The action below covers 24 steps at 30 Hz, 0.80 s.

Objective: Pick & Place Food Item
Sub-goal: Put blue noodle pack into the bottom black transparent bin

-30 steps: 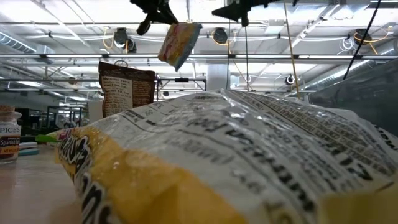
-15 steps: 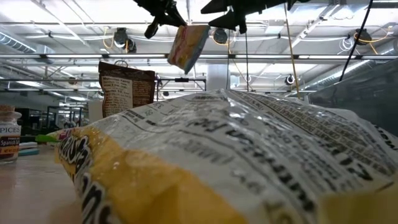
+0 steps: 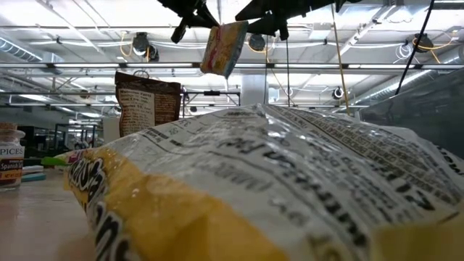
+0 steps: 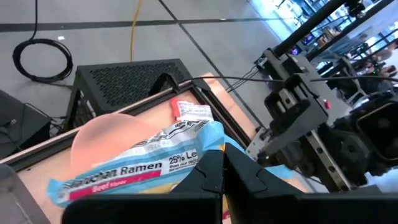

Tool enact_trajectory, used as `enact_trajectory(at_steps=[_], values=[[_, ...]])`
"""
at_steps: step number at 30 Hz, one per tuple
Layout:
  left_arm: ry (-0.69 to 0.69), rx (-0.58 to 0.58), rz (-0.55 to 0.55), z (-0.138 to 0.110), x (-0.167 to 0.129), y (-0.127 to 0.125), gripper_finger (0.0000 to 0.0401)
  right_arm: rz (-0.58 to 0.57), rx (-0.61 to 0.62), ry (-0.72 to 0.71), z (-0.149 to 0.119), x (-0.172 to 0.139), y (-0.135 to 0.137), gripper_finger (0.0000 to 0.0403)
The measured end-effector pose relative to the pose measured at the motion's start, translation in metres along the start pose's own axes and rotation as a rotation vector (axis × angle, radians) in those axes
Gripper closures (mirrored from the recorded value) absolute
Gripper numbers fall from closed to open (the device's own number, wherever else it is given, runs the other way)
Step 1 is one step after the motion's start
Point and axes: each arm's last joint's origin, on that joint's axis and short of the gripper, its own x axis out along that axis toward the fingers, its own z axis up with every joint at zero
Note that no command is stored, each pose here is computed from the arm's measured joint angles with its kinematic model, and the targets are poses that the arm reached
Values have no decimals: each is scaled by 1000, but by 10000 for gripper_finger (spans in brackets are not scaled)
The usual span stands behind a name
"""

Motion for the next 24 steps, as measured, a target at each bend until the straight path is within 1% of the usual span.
enact_trajectory(at_steps=[6, 13, 24], values=[[1, 1, 0, 0, 0, 0, 399, -1, 0, 4, 0, 0, 0, 211], [1, -2, 0, 0, 0, 0, 400, -2, -2, 29, -3, 0, 0, 260], [2, -2, 1, 0, 0, 0, 399, 0, -2, 28, -3, 0, 0, 330]])
